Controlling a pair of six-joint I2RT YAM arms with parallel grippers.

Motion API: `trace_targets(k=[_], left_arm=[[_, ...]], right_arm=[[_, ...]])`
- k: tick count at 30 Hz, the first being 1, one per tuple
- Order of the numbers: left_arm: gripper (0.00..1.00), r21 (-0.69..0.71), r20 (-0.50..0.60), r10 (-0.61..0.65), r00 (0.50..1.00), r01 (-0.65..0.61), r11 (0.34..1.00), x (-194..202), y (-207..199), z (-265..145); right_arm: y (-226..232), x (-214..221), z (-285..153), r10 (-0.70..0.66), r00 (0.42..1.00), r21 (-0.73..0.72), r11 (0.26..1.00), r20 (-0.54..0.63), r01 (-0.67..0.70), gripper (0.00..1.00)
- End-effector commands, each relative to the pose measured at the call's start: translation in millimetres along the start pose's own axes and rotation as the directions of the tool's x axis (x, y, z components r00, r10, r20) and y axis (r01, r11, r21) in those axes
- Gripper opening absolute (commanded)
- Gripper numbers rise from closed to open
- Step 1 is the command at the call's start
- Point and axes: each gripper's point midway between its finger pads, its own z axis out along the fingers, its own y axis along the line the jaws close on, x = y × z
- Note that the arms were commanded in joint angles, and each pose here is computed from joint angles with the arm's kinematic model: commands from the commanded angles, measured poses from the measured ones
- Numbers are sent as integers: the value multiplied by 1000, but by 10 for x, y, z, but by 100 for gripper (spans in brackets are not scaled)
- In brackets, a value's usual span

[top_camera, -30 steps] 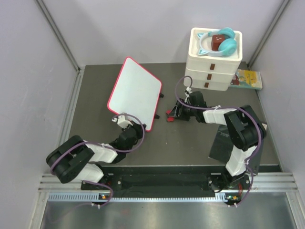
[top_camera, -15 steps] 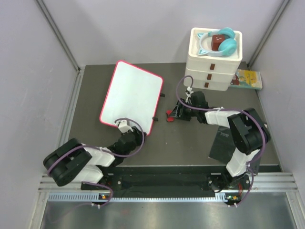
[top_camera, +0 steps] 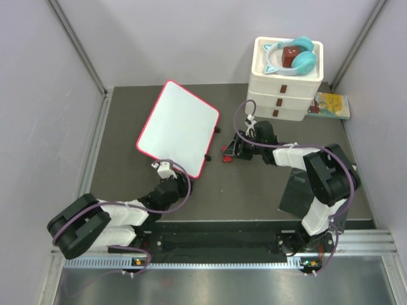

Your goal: Erase the whiteboard

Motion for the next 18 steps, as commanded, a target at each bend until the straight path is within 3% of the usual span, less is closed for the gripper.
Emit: trace_targets(k=[1, 10, 18], left_arm=[[52, -64, -98, 96, 991, -102, 993, 256, 306, -145], [54, -65, -21, 95, 995, -97, 993, -27, 173, -169], [54, -46, -24, 151, 988, -152, 987, -105, 37, -96]], right_arm=[[365, -165, -30, -77, 995, -98, 992, 61, 83, 55], [438, -170, -6, -89, 994, -109, 989, 66, 96, 54], [554, -102, -29, -103, 992, -151, 982, 72, 113, 50]])
